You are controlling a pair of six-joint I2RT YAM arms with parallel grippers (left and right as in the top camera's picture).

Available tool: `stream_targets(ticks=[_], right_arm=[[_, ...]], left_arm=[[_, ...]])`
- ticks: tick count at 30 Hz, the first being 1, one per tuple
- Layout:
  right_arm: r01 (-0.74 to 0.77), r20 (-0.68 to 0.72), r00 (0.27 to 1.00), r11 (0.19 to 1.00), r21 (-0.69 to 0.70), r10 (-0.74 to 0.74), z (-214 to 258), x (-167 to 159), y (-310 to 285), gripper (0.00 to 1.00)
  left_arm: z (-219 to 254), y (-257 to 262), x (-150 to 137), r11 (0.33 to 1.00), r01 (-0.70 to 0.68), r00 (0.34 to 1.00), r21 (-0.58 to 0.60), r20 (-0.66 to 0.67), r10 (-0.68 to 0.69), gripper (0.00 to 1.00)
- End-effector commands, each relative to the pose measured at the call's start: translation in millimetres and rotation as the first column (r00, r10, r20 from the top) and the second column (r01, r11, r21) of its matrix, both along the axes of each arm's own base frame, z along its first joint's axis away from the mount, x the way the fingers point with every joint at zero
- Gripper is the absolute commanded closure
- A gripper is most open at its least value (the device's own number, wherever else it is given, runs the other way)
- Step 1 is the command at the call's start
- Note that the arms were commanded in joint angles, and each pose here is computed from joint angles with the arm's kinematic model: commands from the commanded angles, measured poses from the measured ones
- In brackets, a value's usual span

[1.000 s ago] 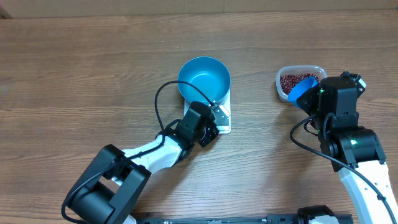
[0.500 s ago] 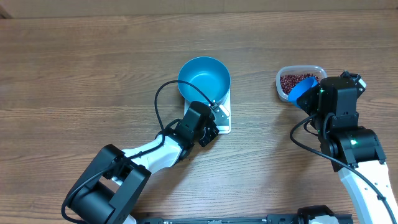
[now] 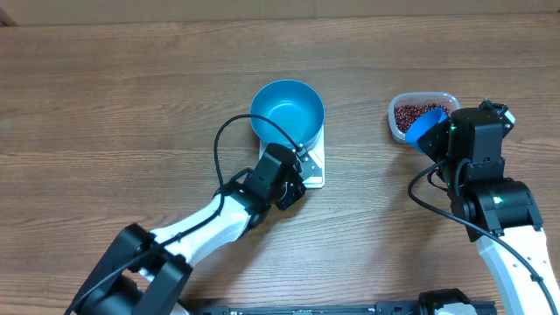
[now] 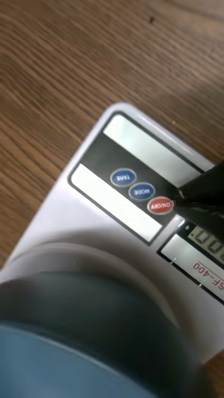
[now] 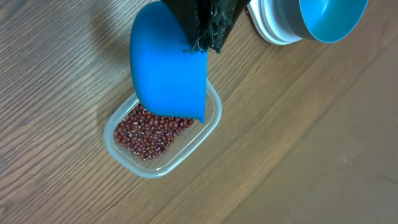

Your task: Scoop item into bowl and weigh 150g on scale

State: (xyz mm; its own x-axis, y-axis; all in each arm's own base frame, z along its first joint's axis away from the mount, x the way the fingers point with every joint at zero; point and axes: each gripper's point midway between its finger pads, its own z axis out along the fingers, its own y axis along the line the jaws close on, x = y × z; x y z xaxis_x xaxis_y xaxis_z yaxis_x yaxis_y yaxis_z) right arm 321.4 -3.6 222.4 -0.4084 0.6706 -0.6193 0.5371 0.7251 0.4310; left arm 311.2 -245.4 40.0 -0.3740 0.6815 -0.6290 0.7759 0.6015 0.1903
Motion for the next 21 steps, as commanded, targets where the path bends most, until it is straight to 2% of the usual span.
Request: stream_targets(ticks=[1,15,17,18,19,20,21], right_arm=[[-0.008,0.047,0.999,1.000,-0.001,0.008,18,4,2,0.96],[-0.008,0.047,0.999,1.000,-0.001,0.008,18,4,2,0.96],[-0.008,0.047,0.999,1.000,-0.001,0.008,18,4,2,0.96],[-0.008,0.047,0.999,1.000,-0.001,0.008,18,4,2,0.96],[-0.008,0.047,0.999,1.000,-0.001,0.008,18,4,2,0.96],[-0.008,0.047,0.999,1.000,-0.001,0.008,18,4,2,0.96],[-0.008,0.047,0.999,1.000,-0.001,0.008,18,4,2,0.96]], left_arm=[[23,-10,-5,0.999,0.042,0.998,-0.020,0.052,-0.041,0.96],[92,2,-34,0.992,-0.002,0.997,-0.129,0.070,0.011,0.96],[101,6,-36,0.989,-0.018,0.997,-0.146,0.078,0.029,0.90],[106,10,-36,0.987,-0.039,0.995,-0.154,0.084,0.052,0.84],[111,14,-36,0.985,-0.063,0.993,-0.160,0.090,0.078,0.73],[118,20,-36,0.981,-0.093,0.989,-0.170,0.101,0.112,0.18],[122,22,-37,0.979,-0.099,0.987,-0.176,0.105,0.119,0.01]])
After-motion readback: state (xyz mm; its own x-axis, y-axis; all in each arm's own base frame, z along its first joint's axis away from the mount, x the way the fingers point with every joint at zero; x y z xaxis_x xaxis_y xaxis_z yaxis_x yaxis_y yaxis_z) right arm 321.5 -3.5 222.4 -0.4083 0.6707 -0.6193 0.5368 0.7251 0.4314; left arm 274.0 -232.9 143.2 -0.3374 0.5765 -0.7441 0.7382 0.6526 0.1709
